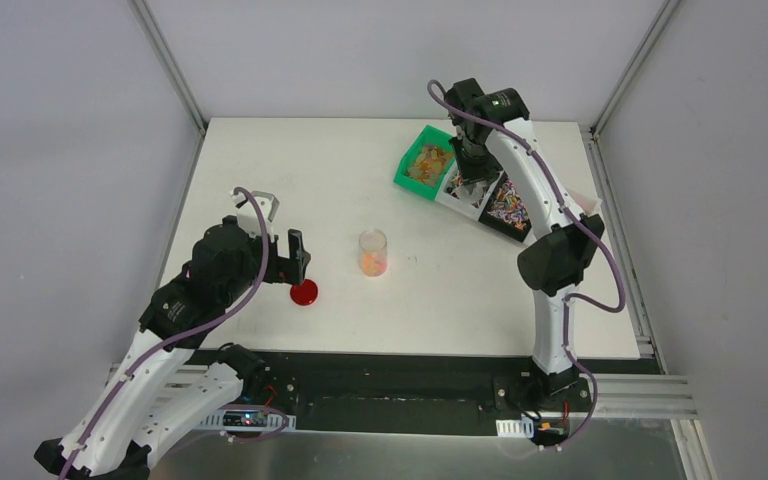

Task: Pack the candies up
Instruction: Scoop the fake candies from the storage box.

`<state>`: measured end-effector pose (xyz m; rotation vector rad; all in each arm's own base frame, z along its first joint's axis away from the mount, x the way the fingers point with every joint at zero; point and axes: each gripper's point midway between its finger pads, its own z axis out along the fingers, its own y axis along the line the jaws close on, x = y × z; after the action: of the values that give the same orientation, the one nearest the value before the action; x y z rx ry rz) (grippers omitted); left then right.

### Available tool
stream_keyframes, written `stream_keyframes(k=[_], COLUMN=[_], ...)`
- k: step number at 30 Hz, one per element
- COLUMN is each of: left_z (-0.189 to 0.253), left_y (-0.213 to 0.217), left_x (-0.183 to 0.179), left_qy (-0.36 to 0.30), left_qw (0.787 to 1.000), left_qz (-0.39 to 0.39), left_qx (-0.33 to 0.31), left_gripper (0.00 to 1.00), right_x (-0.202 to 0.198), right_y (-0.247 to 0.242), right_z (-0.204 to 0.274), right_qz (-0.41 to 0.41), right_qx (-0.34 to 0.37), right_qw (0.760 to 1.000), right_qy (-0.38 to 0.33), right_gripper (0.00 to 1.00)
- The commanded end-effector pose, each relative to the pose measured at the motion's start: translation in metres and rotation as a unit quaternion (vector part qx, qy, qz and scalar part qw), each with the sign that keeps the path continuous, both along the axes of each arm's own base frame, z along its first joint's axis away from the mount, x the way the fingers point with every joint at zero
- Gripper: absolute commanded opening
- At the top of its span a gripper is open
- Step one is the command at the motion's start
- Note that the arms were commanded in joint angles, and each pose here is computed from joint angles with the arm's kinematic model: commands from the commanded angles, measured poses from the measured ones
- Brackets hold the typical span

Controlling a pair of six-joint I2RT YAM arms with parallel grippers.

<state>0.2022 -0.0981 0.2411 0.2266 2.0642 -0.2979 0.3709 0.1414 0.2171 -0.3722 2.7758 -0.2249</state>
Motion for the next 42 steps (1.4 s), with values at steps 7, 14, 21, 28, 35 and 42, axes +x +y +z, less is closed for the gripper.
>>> stream_keyframes(k=[7, 14, 21, 28, 35, 42], left_z=[0.01, 0.011, 0.011, 0.012, 0.013, 0.012], left_y=[0.004, 0.005, 0.005, 0.007, 0.007, 0.007], left_x=[0.005, 0.004, 0.004, 0.004, 0.003, 0.004], left_qy=[-0.027, -0.03, -0.031, -0.033, -0.035, -0.033], left_qw=[1.0, 1.0, 0.999, 0.999, 0.999, 0.999], left_qz=[0.008, 0.01, 0.011, 0.014, 0.015, 0.014], left_qx=[-0.002, -0.002, -0.002, -0.003, -0.004, -0.003], left_gripper=[0.95, 0.95, 0.96, 0.96, 0.96, 0.96], right_x=[-0.019, -0.011, 0.001, 0.003, 0.001, -0.001], right_y=[-0.017, -0.015, -0.011, -0.007, -0.001, -0.002], right_z=[0.004, -0.007, -0.025, -0.039, -0.051, -0.059], right_qz=[-0.033, -0.04, -0.05, -0.055, -0.062, -0.076], right_qx=[-0.034, -0.044, -0.05, -0.044, -0.026, -0.028], right_qw=[0.998, 0.997, 0.997, 0.997, 0.997, 0.996], right_qy=[0.034, 0.04, 0.039, 0.037, 0.034, 0.031], right_gripper=[0.0, 0.0, 0.0, 0.0, 0.0, 0.0])
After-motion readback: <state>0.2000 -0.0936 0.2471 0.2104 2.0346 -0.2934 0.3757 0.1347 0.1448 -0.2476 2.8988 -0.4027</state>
